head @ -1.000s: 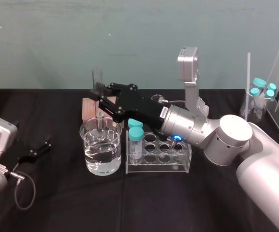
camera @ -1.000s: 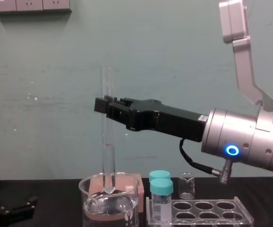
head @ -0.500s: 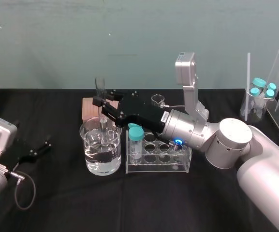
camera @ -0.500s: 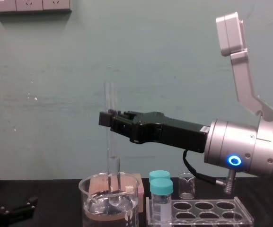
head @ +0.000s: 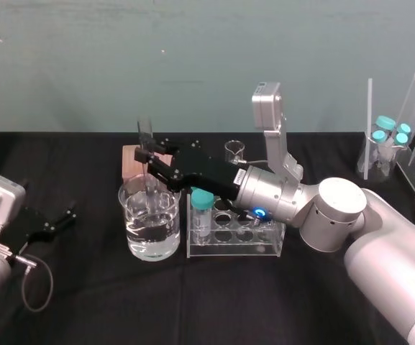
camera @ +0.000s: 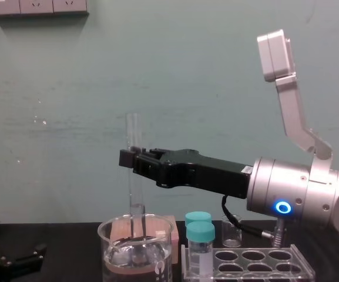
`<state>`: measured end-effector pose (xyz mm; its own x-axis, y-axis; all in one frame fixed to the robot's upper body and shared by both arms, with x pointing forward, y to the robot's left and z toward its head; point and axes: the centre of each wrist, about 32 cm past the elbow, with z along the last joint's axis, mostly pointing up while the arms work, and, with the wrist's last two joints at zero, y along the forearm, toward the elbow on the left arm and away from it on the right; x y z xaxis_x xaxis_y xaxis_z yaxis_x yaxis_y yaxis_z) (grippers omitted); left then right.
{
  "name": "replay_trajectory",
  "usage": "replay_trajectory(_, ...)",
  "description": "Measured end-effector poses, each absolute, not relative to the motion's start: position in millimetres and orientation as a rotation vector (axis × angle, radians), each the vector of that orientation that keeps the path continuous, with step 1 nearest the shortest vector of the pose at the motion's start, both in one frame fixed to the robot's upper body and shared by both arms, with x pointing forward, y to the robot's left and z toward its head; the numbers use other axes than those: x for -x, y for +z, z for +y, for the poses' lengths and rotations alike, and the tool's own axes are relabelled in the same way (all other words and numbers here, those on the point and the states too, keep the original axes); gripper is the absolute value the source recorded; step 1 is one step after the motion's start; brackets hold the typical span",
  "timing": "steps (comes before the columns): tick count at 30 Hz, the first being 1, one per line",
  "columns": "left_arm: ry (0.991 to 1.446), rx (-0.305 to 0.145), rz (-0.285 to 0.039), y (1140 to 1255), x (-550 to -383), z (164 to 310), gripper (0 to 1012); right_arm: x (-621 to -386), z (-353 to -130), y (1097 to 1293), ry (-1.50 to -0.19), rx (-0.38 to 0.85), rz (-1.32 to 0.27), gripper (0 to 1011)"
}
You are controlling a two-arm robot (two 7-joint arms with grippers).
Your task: Hold the test tube with one hand and immerse one end into the beaker, then return it to the test tube rack.
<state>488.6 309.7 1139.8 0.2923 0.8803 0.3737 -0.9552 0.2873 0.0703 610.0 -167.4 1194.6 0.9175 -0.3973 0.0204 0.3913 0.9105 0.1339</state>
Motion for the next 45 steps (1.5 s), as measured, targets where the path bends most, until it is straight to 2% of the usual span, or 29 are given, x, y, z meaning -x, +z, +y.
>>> replay_trajectory(22, 1.248, -0.304, -0.285, 1139.8, -488.6, 309.7, 1000, -619.5, -162.8, 1186.7, -0.413, -0.108, -0.032, 225)
replay_trajectory(45, 1.248, -0.304, -0.285, 1139.8, -488.6, 309.7, 1000, -617.8, -165.6, 1185.4, -0.409, -0.113, -0.066, 225)
